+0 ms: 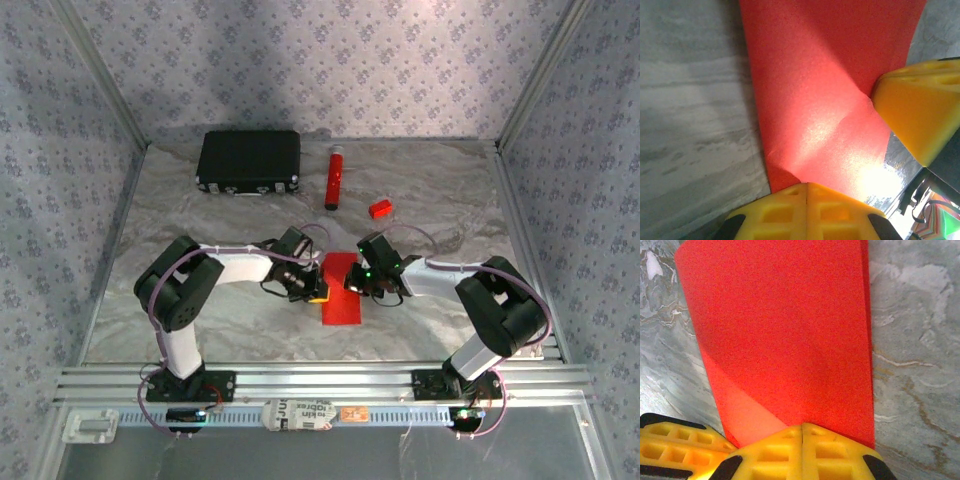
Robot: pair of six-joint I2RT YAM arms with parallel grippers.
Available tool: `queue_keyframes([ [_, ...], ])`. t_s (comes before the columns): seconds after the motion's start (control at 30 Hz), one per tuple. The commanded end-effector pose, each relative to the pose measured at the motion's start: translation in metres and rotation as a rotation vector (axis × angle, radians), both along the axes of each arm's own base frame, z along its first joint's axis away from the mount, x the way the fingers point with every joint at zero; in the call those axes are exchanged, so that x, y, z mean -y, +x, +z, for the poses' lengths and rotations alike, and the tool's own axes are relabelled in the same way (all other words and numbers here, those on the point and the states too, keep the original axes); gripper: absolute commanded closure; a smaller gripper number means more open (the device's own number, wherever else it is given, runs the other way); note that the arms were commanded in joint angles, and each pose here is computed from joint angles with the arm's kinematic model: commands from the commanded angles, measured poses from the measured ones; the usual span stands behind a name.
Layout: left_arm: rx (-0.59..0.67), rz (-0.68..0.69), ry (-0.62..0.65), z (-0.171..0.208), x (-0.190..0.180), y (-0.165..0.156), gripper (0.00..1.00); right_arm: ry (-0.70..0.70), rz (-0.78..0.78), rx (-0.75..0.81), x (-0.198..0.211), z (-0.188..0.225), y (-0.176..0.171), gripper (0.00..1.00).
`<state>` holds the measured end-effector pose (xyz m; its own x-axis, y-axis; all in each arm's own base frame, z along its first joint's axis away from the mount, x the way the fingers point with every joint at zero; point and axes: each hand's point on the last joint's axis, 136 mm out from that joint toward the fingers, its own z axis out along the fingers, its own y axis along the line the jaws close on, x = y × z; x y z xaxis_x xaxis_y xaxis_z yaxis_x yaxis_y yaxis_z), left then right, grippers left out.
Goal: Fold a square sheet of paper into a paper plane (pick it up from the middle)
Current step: Fold the square sheet of paper in half at the center of the table.
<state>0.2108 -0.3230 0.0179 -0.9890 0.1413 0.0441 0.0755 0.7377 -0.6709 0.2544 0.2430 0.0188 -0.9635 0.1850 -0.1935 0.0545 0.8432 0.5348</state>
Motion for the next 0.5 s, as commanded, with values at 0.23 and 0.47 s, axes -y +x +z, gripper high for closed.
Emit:
queue_keyframes([
  [0.23,0.091,0.064,-0.068,0.039,0.008,0.030,0.96,-0.152,0.046,-0.078,0.027,-0.021,-0.017,1.00],
  [0.47,0.096,0.085,-0.110,0.048,0.020,0.067,0.95,-0.155,0.038,-0.082,0.030,-0.024,-0.018,1.00],
])
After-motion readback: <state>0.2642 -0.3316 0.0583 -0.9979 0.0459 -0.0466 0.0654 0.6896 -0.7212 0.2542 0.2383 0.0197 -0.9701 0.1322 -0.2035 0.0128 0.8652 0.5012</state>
